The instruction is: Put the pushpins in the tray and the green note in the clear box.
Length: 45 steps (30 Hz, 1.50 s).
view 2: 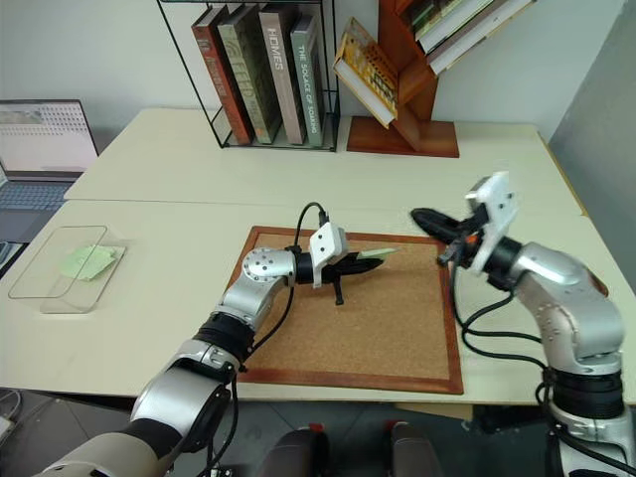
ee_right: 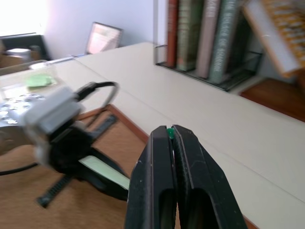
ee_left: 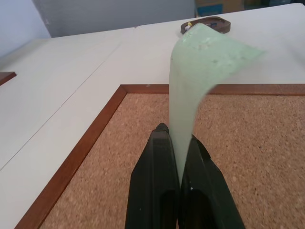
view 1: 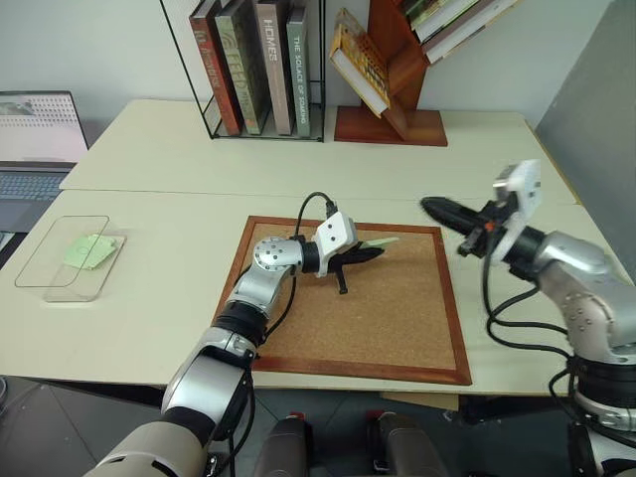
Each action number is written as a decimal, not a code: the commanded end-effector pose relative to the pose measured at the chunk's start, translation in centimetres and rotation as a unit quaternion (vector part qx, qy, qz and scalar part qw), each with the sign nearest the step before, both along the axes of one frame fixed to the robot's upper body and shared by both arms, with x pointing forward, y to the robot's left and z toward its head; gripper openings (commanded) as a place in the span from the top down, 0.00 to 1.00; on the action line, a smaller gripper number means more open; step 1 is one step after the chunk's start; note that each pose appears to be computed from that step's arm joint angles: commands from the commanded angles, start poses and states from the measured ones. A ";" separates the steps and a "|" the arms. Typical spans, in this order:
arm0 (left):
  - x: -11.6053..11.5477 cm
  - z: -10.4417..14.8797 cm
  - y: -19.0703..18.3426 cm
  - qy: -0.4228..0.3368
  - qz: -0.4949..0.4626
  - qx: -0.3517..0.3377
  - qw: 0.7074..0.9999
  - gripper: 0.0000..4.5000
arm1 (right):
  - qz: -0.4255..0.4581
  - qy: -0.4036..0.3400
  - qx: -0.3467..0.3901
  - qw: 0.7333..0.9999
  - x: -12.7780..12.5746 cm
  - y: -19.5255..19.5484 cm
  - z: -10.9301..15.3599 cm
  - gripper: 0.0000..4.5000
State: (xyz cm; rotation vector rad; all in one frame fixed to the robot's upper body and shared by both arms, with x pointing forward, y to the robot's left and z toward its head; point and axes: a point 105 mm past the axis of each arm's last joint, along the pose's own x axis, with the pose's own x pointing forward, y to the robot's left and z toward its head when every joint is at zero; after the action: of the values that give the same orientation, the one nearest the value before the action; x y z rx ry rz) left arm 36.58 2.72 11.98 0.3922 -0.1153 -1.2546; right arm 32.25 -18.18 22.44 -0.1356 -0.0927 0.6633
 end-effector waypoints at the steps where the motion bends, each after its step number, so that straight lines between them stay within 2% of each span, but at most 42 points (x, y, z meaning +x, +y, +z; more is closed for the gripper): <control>1: -0.3 1.2 0.0 -0.035 0.001 0.000 0.999 0.99 | -0.130 0.000 -0.002 0.992 0.5 -5.8 -0.3 1.00; 4: -0.7 1.2 -0.2 -0.038 0.000 0.001 0.999 0.99 | -0.208 0.016 -0.030 0.977 0.4 -9.4 -1.9 1.00; 7: -1.5 1.6 -0.5 -0.044 -0.006 0.001 0.999 0.99 | -0.324 0.059 -0.081 0.941 -0.3 -14.6 -5.2 1.00; 9: -2.0 1.8 -0.7 -0.048 -0.010 0.002 0.999 0.99 | -0.361 0.076 -0.100 0.924 -0.7 -16.4 -6.6 1.00; 14: -3.0 2.0 -1.1 -0.051 -0.017 0.006 0.999 0.99 | -0.419 0.089 -0.131 0.894 -0.3 -19.0 -8.6 1.00; 22: -3.0 2.1 -1.2 -0.062 -0.013 0.016 0.998 0.99 | -0.459 0.092 -0.132 0.874 1.8 -20.1 -10.0 1.00; 24: -3.0 2.1 -1.3 -0.062 -0.012 0.016 0.998 1.00 | -0.463 0.100 -0.124 0.872 2.0 -20.3 -10.3 0.90; 25: -3.1 2.1 -1.3 -0.062 -0.012 0.016 0.998 1.00 | -0.464 0.104 -0.120 0.871 2.1 -20.4 -10.5 0.88; 41: -3.0 2.0 -1.4 -0.060 -0.008 0.013 0.998 1.00 | -0.479 0.119 -0.064 0.867 2.0 -20.9 -10.2 0.05; 45: -3.0 2.0 -1.5 -0.061 -0.009 0.012 0.998 1.00 | -0.478 0.124 -0.049 0.868 1.9 -21.0 -10.2 0.05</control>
State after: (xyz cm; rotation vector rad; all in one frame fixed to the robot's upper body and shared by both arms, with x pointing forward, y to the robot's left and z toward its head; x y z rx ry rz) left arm 33.79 1.87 12.85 0.4723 -0.1517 -1.2444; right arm 33.90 -38.99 10.22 -0.1893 0.3199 -0.3104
